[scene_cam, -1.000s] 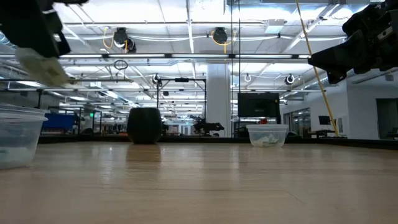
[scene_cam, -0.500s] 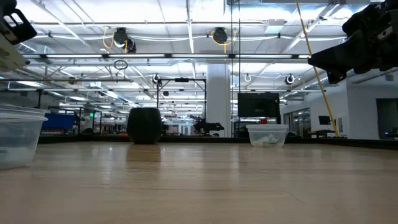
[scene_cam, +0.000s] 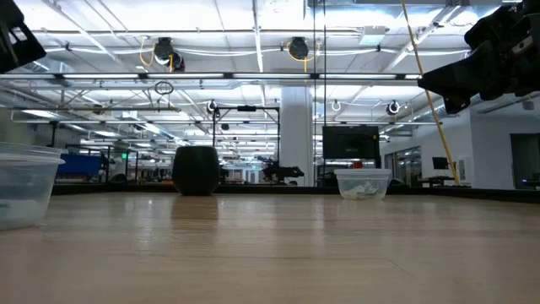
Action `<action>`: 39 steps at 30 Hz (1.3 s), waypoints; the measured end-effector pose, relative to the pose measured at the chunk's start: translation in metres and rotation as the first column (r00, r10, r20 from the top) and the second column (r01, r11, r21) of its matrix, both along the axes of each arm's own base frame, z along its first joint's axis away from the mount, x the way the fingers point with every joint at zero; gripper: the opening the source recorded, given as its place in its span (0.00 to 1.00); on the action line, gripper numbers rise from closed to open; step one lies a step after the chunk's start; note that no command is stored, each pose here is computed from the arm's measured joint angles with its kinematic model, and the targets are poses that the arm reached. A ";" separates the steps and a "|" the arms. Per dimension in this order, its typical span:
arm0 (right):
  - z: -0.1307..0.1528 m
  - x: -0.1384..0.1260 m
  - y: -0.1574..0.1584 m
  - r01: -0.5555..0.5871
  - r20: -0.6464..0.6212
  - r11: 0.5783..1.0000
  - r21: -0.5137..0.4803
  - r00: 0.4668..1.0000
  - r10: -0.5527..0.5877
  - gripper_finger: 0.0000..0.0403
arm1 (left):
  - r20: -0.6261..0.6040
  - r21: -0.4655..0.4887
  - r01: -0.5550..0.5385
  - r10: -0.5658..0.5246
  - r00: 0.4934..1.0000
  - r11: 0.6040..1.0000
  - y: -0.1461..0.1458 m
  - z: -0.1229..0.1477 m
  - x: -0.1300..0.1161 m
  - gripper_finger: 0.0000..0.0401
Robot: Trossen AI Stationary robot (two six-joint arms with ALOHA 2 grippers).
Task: Pick and place items into bin
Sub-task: Put the green stevia packet into the bottom transparent bin, then return to Home Position
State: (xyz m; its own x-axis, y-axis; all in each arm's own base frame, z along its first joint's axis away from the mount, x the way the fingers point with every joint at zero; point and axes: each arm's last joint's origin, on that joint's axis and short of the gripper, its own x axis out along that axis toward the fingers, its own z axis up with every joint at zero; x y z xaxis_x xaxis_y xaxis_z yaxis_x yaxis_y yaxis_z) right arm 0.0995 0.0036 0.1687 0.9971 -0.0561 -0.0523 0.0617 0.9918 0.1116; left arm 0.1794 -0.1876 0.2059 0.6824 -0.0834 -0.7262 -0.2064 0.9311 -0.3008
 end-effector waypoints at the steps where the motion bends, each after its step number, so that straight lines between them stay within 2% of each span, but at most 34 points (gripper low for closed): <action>1: 0.000 0.000 0.000 0.000 0.000 1.000 0.000 1.000 0.000 0.17 | -0.007 -0.003 -0.012 0.012 1.000 1.000 -0.001 -0.002 0.001 0.14; 7: 0.000 0.000 0.000 0.000 0.000 1.000 0.000 1.000 0.000 0.17 | -0.010 0.040 0.012 -0.011 1.000 0.999 -0.002 -0.007 0.002 0.24; 11: 0.000 0.000 0.000 0.000 0.000 1.000 0.000 1.000 0.000 0.17 | 0.090 0.130 0.000 -0.012 0.996 0.992 -0.001 -0.001 0.003 0.26; 15: 0.000 0.000 0.000 0.000 0.000 1.000 0.000 1.000 0.000 0.17 | 0.164 0.272 0.029 -0.076 0.984 0.962 0.001 0.007 0.002 0.26; 19: 0.000 0.000 0.000 0.000 -0.001 1.000 0.000 1.000 0.000 0.17 | 0.231 0.353 0.054 -0.143 0.962 0.934 0.007 0.019 0.010 0.24; 22: 0.000 0.000 0.000 0.000 -0.001 1.000 0.000 1.000 0.000 0.17 | 0.294 0.351 0.097 -0.208 0.933 0.931 0.015 0.026 0.024 0.22; 26: 0.000 0.000 0.000 0.000 0.000 1.000 0.000 1.000 0.000 0.17 | 0.324 0.329 0.234 -0.342 0.882 0.915 0.034 0.015 0.042 0.18; 29: 0.000 0.000 0.000 0.000 0.000 1.000 0.000 1.000 0.000 0.17 | 0.331 0.315 0.258 -0.360 0.872 0.913 0.053 0.011 0.048 0.15; 31: 0.000 0.000 0.000 0.000 0.000 1.000 0.000 1.000 0.000 0.17 | 0.334 0.318 0.222 -0.329 0.883 0.922 0.067 0.008 0.045 0.13; 34: 0.000 0.000 0.000 0.000 0.000 1.000 0.000 1.000 0.000 0.17 | 0.380 0.340 0.188 -0.317 0.869 0.922 0.086 0.006 0.033 0.10; 39: 0.000 0.000 0.000 0.000 -0.001 1.000 0.000 1.000 0.000 0.17 | 0.529 0.326 0.163 -0.323 0.785 0.931 0.112 -0.003 -0.001 0.04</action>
